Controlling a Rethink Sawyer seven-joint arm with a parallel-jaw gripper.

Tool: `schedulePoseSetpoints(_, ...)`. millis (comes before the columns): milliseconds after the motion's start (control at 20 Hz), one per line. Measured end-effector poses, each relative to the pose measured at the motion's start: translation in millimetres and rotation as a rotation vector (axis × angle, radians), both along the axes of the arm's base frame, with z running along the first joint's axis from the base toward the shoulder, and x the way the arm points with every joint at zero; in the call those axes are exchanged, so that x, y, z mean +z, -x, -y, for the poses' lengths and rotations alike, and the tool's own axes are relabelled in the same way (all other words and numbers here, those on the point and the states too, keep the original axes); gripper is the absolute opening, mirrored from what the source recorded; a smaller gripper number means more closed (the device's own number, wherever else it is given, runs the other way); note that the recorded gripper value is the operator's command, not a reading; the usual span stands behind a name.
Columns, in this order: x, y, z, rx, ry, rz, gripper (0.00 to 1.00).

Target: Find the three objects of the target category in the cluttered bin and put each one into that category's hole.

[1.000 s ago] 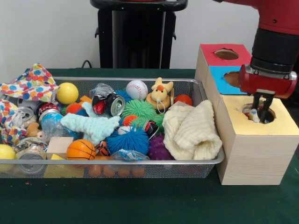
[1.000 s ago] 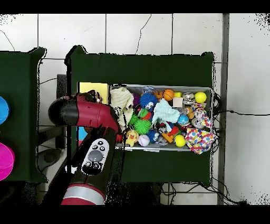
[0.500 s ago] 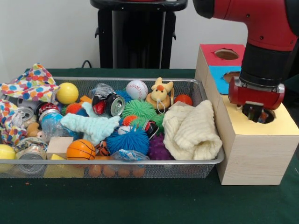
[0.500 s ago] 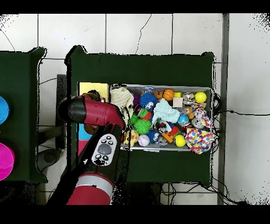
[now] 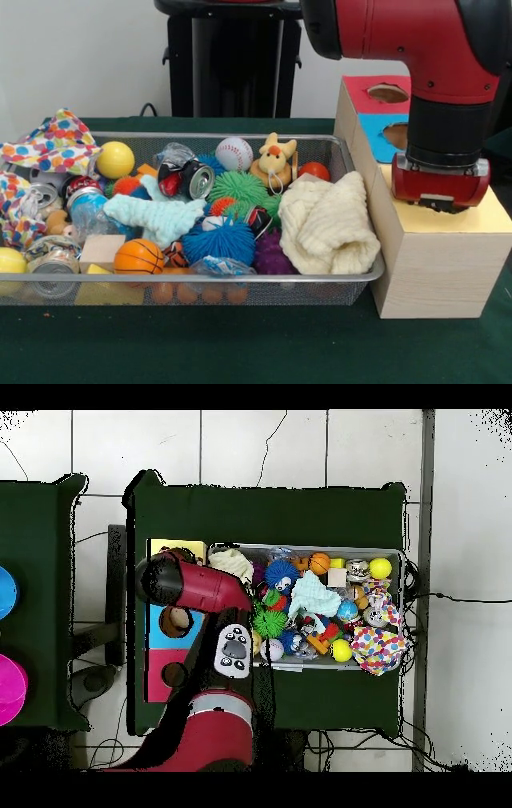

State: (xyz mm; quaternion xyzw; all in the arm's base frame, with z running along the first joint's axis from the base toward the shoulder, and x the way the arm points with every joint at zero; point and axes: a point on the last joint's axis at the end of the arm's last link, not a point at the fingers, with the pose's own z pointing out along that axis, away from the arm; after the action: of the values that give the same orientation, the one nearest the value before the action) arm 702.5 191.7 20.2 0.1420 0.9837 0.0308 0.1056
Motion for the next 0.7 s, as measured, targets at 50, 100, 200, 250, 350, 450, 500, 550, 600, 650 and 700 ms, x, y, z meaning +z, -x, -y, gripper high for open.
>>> schedulePoseSetpoints(50,0,0.3,0,0.003,-0.004,0.0,0.0)
schedulePoseSetpoints(100,0,0.3,0,0.005,-0.005,0.0,0.0)
schedulePoseSetpoints(200,1,0.8,-1,0.014,-0.003,0.002,0.0)
schedulePoseSetpoints(250,1,1.3,-2,0.017,-0.002,0.003,0.0)
schedulePoseSetpoints(350,1,3.2,-8,0.027,0.001,0.003,0.0)
schedulePoseSetpoints(450,1,4.9,-11,0.033,0.005,0.002,0.0)
schedulePoseSetpoints(500,2,10.1,-19,0.05,0.014,-0.009,0.0)
schedulePoseSetpoints(550,3,13.4,-22,0.058,0.018,-0.019,0.0)
schedulePoseSetpoints(600,3,15.0,-24,0.062,0.019,-0.024,0.0)
schedulePoseSetpoints(650,5,21.1,-30,0.076,0.024,-0.049,0.0)
schedulePoseSetpoints(700,6,26.5,-34,0.087,0.029,-0.072,0.0)
